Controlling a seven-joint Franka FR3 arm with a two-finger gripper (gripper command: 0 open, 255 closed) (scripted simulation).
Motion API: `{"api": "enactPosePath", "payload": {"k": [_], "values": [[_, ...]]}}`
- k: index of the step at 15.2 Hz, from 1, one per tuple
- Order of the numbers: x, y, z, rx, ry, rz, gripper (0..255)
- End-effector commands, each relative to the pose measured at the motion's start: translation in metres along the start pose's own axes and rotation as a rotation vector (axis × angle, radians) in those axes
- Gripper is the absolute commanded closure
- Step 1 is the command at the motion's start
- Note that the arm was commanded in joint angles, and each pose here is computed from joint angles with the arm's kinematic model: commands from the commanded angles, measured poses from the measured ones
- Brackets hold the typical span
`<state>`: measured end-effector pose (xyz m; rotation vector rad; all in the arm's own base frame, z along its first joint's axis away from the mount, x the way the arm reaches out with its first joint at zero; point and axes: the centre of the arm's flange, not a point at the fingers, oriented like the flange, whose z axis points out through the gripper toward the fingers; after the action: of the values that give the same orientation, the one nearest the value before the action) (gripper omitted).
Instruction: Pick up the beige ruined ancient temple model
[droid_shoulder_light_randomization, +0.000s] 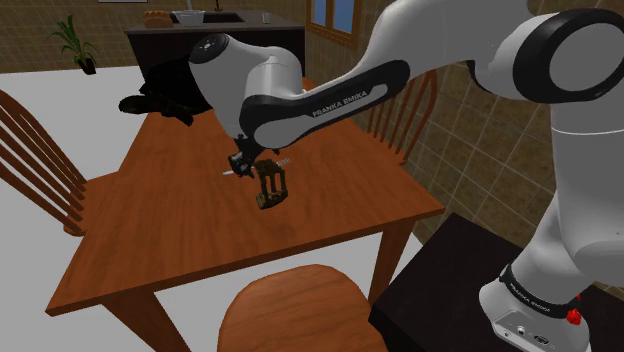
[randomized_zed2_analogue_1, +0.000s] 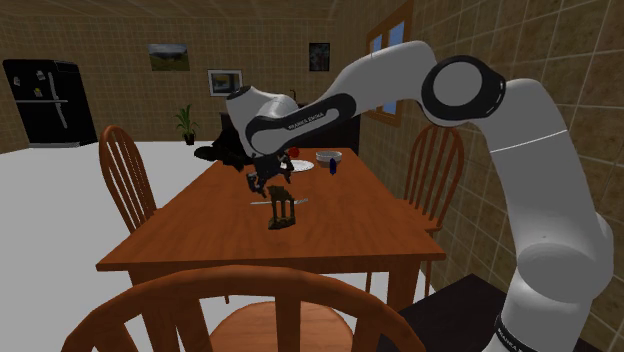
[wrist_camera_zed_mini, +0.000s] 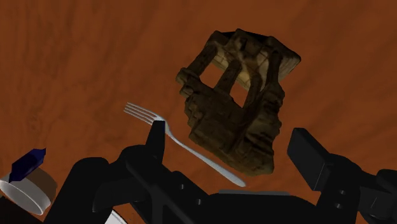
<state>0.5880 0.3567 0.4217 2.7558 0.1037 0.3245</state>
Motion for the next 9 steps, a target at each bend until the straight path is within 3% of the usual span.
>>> {"api": "enactPosePath", "payload": {"k": [1,2,3,9], "values": [[-0.0017,-0.0030,0.0081,0.000,0.000,0.000,0],[-0.0017,-0.0030,0.0081,0.000,0.000,0.000,0],[-0.0012,-0.0039,0.0083,0.000,0.000,0.000,255],[-0.0005,-0.0041,0.0080,0.000,0.000,0.000,255]]}}
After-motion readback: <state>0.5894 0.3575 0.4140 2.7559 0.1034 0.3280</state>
